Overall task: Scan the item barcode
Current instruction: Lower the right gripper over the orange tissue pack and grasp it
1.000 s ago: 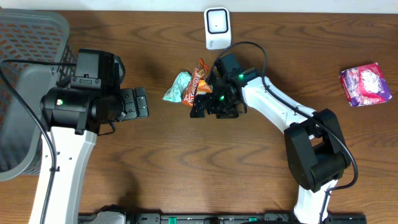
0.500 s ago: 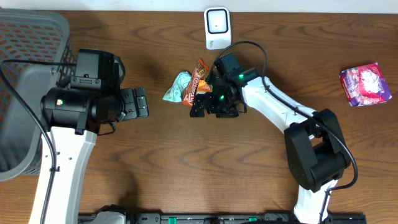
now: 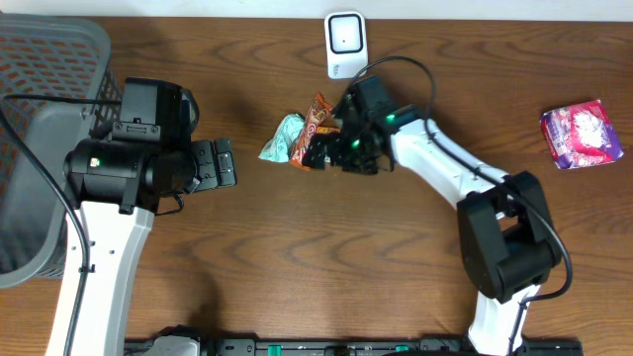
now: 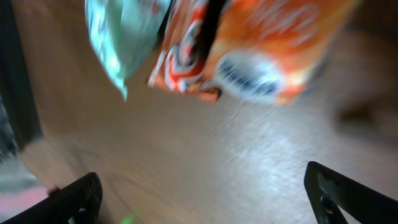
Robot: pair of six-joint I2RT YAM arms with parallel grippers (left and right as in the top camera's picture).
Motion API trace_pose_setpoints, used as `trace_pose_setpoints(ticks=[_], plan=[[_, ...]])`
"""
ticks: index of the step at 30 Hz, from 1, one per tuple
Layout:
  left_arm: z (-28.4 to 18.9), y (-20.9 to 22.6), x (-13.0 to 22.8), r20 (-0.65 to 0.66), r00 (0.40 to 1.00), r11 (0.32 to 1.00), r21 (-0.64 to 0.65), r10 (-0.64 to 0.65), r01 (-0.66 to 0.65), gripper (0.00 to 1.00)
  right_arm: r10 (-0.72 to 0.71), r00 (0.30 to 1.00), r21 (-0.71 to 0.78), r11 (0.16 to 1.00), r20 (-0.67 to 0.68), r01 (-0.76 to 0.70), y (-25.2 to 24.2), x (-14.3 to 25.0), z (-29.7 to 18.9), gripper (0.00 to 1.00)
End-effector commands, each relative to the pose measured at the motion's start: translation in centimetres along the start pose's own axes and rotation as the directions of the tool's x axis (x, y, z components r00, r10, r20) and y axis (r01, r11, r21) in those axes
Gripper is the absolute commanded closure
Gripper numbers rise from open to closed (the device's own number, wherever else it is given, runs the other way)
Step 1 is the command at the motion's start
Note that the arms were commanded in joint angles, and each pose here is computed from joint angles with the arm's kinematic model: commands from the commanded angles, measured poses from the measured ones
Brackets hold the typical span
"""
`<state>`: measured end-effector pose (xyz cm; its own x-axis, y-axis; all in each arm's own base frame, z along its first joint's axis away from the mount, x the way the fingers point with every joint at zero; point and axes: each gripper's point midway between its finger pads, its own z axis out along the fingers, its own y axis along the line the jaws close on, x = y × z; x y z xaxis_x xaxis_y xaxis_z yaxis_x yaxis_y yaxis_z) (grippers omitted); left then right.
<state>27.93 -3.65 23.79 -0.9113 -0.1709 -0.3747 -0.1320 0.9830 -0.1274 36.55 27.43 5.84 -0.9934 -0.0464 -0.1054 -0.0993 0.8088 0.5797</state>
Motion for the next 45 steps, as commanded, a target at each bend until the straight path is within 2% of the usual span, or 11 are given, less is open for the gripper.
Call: trace_pose_setpoints(ticks=[1,7,11,13,24,31,45], plan=[[0.0,0.3,-0.1,0.002,1.0,1.0,-0.011,-0.011,0.011,0.02,0.098,0.991,-0.031,0.995,0.093,-0.095,-0.8,-3.0,-2.8,0.01],[0.0,0.3,-0.1,0.002,1.0,1.0,-0.011,-0.011,0.011,0.02,0.121,0.978,-0.035,0.993,0.169,-0.117,-2.6,-5.3,-4.1,0.05],[0.0,0.3,-0.1,0.002,1.0,1.0,-0.011,-0.01,0.01,0.02,0.124,0.97,0.002,0.992,0.207,-0.127,-3.2,-6.0,-4.2,0.14],[0.0,0.3,-0.1,0.002,1.0,1.0,-0.011,-0.011,0.011,0.02,0.118,0.969,0.016,0.992,0.217,-0.125,-3.1,-6.0,-4.0,0.19],[0.0,0.3,-0.1,0.002,1.0,1.0,-0.011,-0.011,0.011,0.02,0.098,0.955,0.054,0.992,0.28,-0.118,-1.3,-6.5,-2.9,0.29],[0.0,0.3,-0.1,0.002,1.0,1.0,-0.011,-0.011,0.011,0.02,0.14,0.931,0.12,0.974,0.336,-0.19,-2.2,-6.5,-2.4,0.34],[0.0,0.3,-0.1,0.002,1.0,1.0,-0.011,-0.011,0.011,0.02,0.116,0.928,0.105,0.981,0.355,-0.163,-2.2,-6.9,-0.5,0.36]])
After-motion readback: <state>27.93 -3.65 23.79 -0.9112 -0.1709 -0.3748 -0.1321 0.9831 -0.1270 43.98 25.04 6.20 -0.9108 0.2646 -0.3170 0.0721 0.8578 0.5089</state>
